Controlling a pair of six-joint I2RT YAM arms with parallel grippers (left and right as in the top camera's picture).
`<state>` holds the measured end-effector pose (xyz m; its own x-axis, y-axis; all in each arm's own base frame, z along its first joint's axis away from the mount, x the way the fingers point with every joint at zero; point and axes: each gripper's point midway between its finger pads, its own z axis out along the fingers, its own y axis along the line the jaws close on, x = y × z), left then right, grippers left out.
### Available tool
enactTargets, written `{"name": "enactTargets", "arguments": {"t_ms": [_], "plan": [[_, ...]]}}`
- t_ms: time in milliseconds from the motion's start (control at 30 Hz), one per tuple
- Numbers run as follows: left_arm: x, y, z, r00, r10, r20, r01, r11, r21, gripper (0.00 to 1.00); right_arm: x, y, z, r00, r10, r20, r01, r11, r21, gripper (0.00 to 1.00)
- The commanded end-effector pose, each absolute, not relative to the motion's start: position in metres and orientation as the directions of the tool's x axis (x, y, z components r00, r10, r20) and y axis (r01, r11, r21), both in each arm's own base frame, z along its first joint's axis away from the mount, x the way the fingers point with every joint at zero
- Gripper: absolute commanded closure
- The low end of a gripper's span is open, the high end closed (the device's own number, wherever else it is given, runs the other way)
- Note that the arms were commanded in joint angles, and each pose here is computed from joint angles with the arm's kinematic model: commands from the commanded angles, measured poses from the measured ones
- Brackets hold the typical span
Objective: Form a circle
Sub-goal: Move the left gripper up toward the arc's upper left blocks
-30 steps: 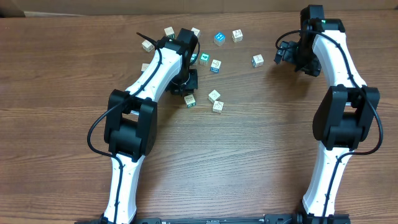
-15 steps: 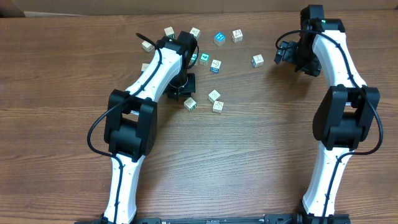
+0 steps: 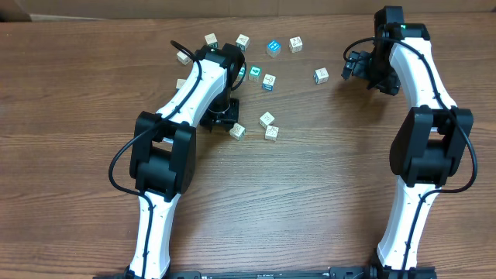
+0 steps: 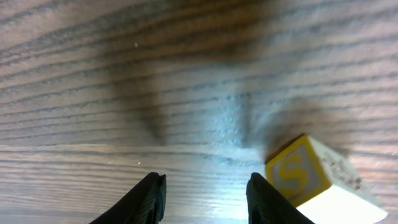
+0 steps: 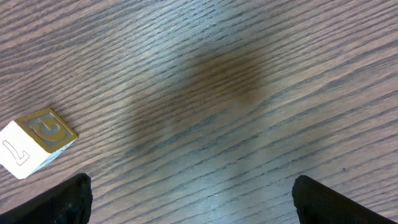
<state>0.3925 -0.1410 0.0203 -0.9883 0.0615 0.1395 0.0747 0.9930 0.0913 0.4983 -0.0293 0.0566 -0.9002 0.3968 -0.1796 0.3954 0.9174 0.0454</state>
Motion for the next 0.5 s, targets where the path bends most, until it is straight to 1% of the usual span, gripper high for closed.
{"name": "enactTargets", "arguments": {"t_ms": [0,33,100,267,300,400,467], "plan": [[0.389,-0.136,0.021,-0.971,0.17,0.169,0.186,0.979,0.085,0.58,0.505,-0.031,0.075,-0.888,0.402,-0.224,0.398,0.915,0.061,0.0],[0.386,-0.136,0.021,-0.962,0.2,0.183,0.217,0.973,0.079,0.53,0.505,-0.031,0.075,-0.888,0.402,-0.224,0.398,0.915,0.061,0.0],[0.38,-0.133,0.023,-0.944,0.249,0.215,0.27,0.96,0.072,0.48,0.505,-0.031,0.075,-0.888,0.402,-0.224,0.398,0.915,0.061,0.0],[0.367,-0.129,0.026,-0.893,0.355,0.276,0.38,0.924,0.041,0.49,0.505,-0.031,0.075,-0.888,0.402,-0.224,0.398,0.915,0.061,0.0],[0.366,-0.133,0.026,-0.887,0.371,0.273,0.391,0.92,0.018,0.5,0.505,-0.031,0.075,-0.888,0.402,-0.224,0.398,0.915,0.061,0.0],[0.362,-0.151,0.026,-0.857,0.45,0.251,0.438,0.893,-0.106,0.49,0.505,-0.031,0.075,-0.888,0.402,-0.224,0.398,0.915,0.061,0.0],[0.363,-0.157,0.025,-0.852,0.468,0.233,0.447,0.883,-0.14,0.49,0.505,-0.031,0.075,-0.888,0.402,-0.224,0.398,0.915,0.061,0.0]]}}
